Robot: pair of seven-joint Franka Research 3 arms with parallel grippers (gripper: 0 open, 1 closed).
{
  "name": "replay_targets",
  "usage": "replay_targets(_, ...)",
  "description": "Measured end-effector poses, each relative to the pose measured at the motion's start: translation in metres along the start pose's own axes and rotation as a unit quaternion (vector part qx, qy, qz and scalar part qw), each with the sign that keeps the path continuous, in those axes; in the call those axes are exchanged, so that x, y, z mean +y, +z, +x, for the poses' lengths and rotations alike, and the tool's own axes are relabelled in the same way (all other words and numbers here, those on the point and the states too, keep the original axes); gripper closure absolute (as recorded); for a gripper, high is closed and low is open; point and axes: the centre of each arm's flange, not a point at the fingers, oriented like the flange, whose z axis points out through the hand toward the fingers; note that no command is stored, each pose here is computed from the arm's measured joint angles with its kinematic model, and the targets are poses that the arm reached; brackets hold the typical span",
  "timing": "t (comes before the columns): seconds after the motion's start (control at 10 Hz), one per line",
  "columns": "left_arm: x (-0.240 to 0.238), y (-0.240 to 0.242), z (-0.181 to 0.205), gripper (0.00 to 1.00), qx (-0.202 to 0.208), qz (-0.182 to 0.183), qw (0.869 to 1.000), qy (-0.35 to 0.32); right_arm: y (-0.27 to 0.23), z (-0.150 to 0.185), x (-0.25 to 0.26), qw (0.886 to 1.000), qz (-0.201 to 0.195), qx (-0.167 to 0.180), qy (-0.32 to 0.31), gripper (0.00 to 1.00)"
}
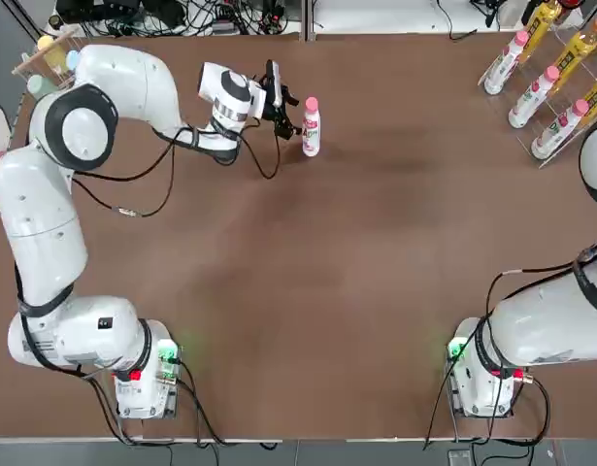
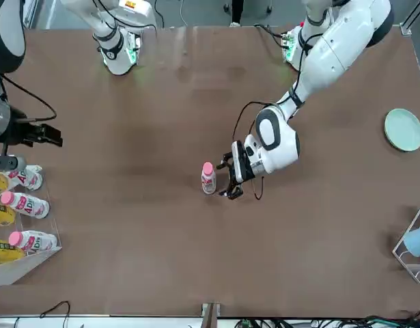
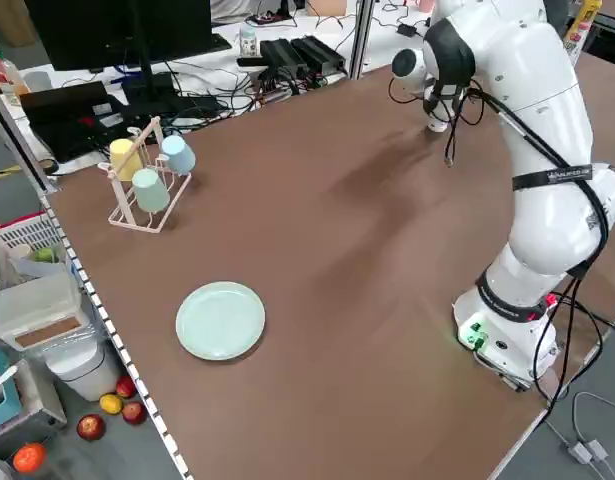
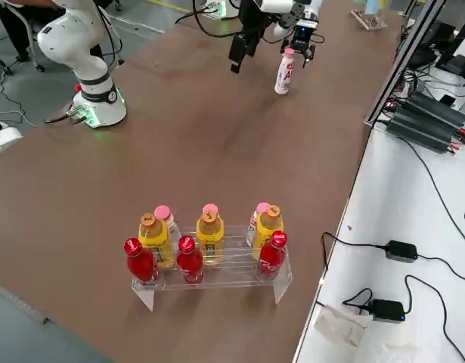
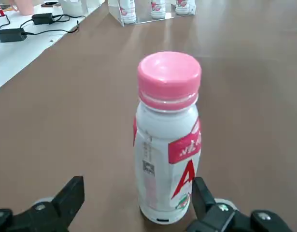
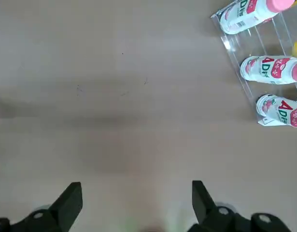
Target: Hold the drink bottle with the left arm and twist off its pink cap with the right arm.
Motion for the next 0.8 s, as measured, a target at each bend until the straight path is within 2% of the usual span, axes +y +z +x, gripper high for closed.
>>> replay_targets(0.8,0.006,0.017,-0.020,0.01,0.008,-0.005,1.000,0.027,0.008,0.002,0.002,1.000,0.000,-0.009,-0.019,0.00)
